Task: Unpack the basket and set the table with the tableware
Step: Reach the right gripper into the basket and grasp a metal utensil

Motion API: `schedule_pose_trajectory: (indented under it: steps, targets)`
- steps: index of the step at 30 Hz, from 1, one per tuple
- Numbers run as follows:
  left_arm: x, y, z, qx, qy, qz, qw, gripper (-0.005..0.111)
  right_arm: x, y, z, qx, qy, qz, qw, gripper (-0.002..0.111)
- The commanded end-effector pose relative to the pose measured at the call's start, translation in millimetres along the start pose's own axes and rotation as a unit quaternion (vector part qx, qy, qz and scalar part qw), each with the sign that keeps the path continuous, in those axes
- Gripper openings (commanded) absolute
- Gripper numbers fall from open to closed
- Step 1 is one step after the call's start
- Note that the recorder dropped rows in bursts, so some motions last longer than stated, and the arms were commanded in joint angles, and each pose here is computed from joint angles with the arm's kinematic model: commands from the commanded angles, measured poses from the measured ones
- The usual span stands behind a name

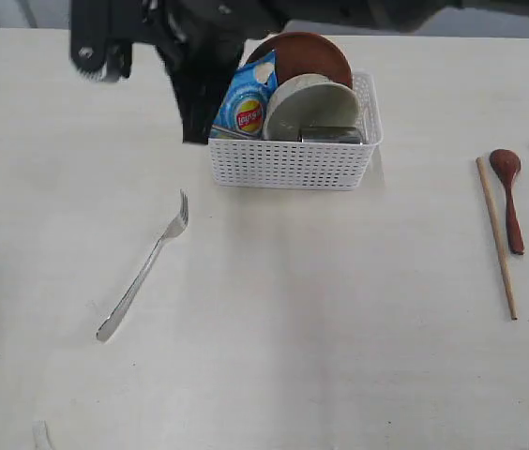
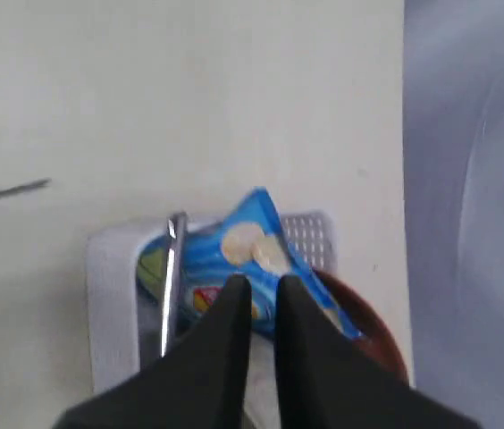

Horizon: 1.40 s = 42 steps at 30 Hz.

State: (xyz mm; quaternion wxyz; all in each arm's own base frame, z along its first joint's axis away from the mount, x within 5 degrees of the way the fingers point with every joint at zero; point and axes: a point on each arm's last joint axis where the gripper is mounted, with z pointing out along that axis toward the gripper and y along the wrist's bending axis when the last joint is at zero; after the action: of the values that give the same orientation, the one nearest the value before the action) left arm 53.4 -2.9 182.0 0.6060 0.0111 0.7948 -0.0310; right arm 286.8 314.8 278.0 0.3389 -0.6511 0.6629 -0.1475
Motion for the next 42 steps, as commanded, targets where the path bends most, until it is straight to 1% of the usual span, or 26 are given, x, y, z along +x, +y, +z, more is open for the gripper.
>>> schedule_pose_trajectory:
  steps: [1,4,7,10,12,15,18,22,23,25,28,29,30,36,42]
  targets:
    - [0,0.3,0,-0.002,-0.006,0.005,1.000,0.000,39,-24,21,-0.029,0.031,0.128,0.991,0.000]
    - [0,0.3,0,-0.002,-0.006,0.005,1.000,0.000,55,-28,32,-0.061,0.040,0.145,0.987,0.000]
    - [0,0.3,0,-0.002,-0.006,0.005,1.000,0.000,56,-26,38,-0.078,0.026,0.152,0.985,0.000]
    - [0,0.3,0,-0.002,-0.006,0.005,1.000,0.000,52,-24,44,-0.087,0.012,0.157,0.984,0.000]
    - [0,0.3,0,-0.002,-0.006,0.005,1.000,0.000,51,-21,53,-0.101,0.024,0.162,0.981,0.000]
    - [0,0.3,0,-0.002,-0.006,0.005,1.000,0.000,47,-22,64,-0.130,0.042,0.167,0.976,0.000]
    - [0,0.3,0,-0.002,-0.006,0.005,1.000,0.000,38,-22,73,-0.176,0.043,0.158,0.971,0.000]
    - [0,0.3,0,-0.002,-0.006,0.005,1.000,0.000,27,-28,77,-0.213,0.051,0.152,0.964,0.000]
    - [0,0.3,0,-0.002,-0.006,0.005,1.000,0.000,25,-31,78,-0.219,0.054,0.151,0.963,0.002]
    - [0,0.3,0,-0.002,-0.006,0.005,1.000,0.000,22,-32,81,-0.230,0.061,0.146,0.960,0.010]
    - [0,0.3,0,-0.002,-0.006,0.005,1.000,0.000,21,-33,84,-0.242,0.070,0.132,0.959,0.029]
    - [0,0.3,0,-0.002,-0.006,0.005,1.000,0.000,21,-32,85,-0.245,0.072,0.128,0.958,0.034]
    - [0,0.3,0,-0.002,-0.006,0.005,1.000,0.000,21,-30,87,-0.248,0.071,0.119,0.959,0.037]
    - [0,0.3,0,-0.002,-0.006,0.005,1.000,0.000,23,-27,93,-0.254,0.073,0.098,0.959,0.034]
    - [0,0.3,0,-0.002,-0.006,0.005,1.000,0.000,23,-22,102,-0.255,0.071,0.085,0.960,0.034]
